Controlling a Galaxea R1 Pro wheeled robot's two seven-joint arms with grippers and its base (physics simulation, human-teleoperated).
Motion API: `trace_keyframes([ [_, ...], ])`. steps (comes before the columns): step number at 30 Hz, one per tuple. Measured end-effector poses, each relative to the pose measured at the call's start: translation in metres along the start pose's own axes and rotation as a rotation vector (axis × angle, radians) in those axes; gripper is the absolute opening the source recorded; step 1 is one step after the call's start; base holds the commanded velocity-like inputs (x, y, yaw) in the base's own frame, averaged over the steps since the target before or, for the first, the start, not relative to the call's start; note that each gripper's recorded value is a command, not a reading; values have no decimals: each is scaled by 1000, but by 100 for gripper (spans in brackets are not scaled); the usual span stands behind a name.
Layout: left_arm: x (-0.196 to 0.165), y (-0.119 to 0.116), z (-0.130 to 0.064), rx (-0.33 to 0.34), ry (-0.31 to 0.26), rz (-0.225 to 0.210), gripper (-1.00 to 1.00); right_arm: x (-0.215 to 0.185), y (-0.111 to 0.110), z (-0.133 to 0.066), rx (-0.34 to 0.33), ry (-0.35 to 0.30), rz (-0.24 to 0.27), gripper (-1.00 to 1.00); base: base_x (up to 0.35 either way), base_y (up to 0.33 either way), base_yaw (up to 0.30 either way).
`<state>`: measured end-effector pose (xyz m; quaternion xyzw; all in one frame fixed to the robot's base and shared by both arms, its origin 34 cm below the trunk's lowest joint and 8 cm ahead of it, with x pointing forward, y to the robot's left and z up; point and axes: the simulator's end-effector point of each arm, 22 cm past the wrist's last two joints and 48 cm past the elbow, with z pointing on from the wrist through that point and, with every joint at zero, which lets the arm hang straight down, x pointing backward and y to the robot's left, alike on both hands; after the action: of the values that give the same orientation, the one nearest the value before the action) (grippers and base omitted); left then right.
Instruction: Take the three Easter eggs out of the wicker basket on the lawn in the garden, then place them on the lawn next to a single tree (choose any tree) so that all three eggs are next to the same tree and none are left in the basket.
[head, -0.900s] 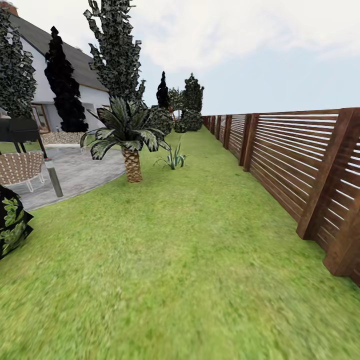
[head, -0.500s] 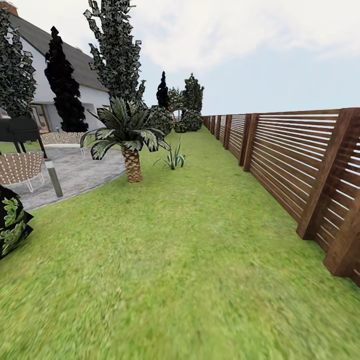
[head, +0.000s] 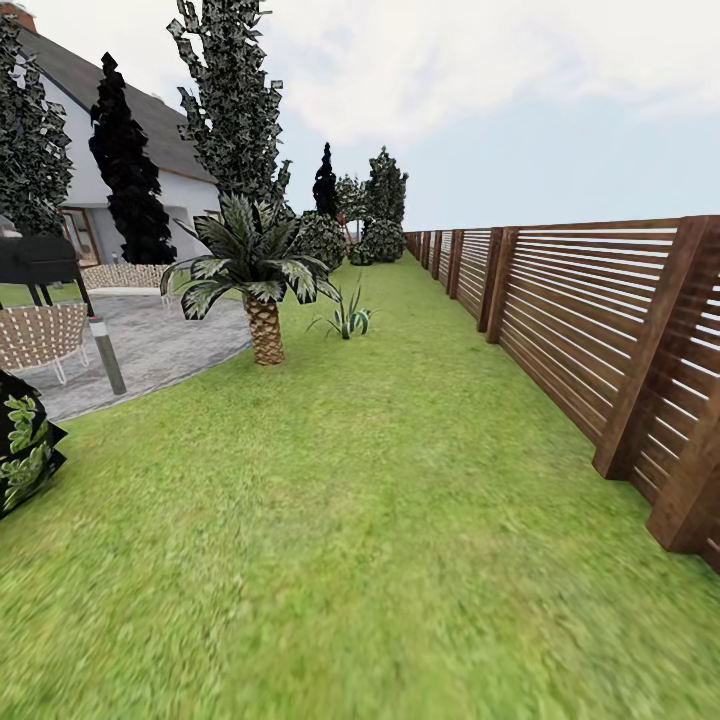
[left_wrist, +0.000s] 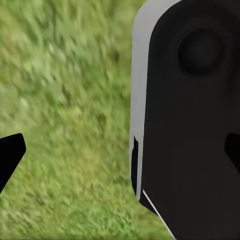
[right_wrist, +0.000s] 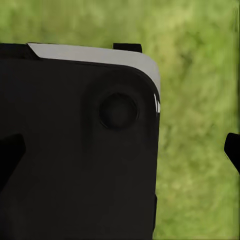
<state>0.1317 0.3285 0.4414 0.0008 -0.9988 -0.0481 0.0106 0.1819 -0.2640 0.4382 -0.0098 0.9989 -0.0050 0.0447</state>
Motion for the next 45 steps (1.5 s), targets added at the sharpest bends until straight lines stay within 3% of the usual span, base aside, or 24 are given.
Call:
trace_keyframes([
  [11,0,1,0,-2,0,1,100,-18,-3,0,10,-45,3,100,0,0,0],
  [17,0,0,0,-1,0,1,100,-45,-1,-3,10,-175,14,100,0,0,0],
  [20,0,0,0,-1,0,1,100,-51,-4,-4,12,-201,6,100,0,0,0],
  [26,0,0,0,-1,0,1,100,-51,-2,-4,7,-200,6,100,0,0,0],
  [29,0,0,0,-1,0,1,100,-47,0,-4,0,-190,-17,100,0,0,109],
  [45,0,0,0,-1,0,1,100,-40,4,-3,-3,-176,-23,100,0,0,284],
])
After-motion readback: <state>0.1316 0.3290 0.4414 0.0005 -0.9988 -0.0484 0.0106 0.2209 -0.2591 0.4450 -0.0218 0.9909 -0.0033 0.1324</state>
